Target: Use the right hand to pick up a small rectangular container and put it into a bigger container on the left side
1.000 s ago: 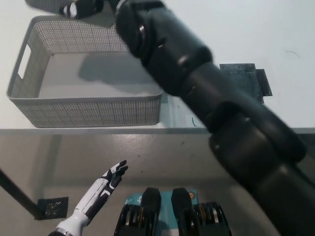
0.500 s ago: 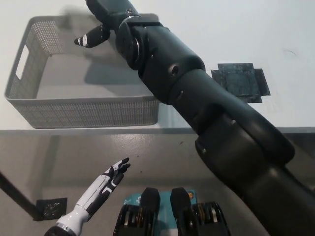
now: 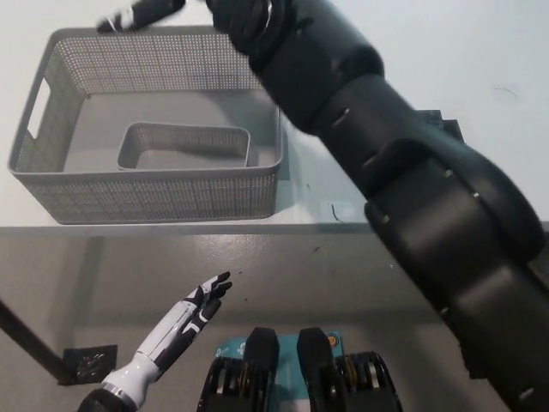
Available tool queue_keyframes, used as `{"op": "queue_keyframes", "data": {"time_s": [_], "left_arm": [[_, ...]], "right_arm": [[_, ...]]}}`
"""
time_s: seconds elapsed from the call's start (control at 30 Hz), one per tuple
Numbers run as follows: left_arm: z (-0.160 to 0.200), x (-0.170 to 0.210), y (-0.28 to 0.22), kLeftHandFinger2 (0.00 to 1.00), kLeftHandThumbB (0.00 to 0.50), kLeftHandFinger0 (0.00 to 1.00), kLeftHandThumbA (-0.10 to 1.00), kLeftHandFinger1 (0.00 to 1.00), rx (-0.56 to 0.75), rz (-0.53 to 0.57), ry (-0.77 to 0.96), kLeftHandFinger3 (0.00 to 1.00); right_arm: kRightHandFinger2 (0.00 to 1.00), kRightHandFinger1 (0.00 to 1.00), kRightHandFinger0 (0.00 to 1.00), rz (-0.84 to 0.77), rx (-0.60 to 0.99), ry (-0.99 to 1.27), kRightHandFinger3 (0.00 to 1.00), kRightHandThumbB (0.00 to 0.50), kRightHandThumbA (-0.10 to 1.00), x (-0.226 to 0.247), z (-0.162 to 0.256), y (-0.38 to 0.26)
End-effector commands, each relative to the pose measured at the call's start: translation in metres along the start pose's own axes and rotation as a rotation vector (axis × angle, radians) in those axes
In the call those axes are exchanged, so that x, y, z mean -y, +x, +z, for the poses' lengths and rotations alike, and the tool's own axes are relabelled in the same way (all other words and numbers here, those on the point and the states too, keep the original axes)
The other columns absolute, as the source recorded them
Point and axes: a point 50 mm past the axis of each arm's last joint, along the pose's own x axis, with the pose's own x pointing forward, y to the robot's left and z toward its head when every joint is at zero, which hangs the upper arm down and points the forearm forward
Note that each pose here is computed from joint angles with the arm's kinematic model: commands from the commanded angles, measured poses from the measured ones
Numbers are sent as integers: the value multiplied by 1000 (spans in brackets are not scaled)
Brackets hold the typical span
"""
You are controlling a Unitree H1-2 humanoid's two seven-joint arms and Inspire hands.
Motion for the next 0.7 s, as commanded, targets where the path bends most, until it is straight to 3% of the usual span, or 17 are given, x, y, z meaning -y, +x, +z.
{"op": "queue_keyframes", "data": {"time_s": [0.0,0.07,0.1,0.17,0.3,0.37,0.5,0.6,0.67], "left_arm": [[8,-8,5,1000,317,1000,1000,1000,32,-10,22,1000],[9,-10,5,1000,316,1000,1000,1000,34,-8,25,1000],[8,-11,3,1000,317,1000,1000,1000,32,-7,31,1000],[8,-13,3,1000,319,1000,1000,1000,27,-7,33,1000],[6,-13,5,1000,318,1000,1000,1000,29,-9,30,1000],[5,-14,3,1000,314,1000,1000,1000,28,-5,34,1000],[5,-14,7,1000,302,1000,1000,1000,28,-5,34,1000],[4,-11,10,1000,308,1000,1000,1000,25,-10,27,1000],[3,-9,11,1000,307,1000,1000,1000,26,-13,23,1000]], "right_arm": [[1000,1000,1000,-205,340,119,1000,465,1000,103,59,-26],[1000,1000,1000,-279,420,154,1000,431,1000,135,62,-51],[1000,1000,1000,-352,435,120,1000,442,1000,158,60,-72],[1000,1000,1000,-473,455,28,1000,416,1000,193,57,-116],[1000,1000,1000,-660,491,-93,1000,423,1000,228,35,-207],[1000,1000,1000,-711,516,-123,1000,383,1000,228,18,-243],[1000,1000,1000,-840,547,-145,1000,438,1000,209,-19,-323],[1000,1000,1000,-860,580,-157,1000,363,1000,151,-39,-386],[1000,1000,1000,-847,595,-144,1000,388,1000,119,-49,-407]]}}
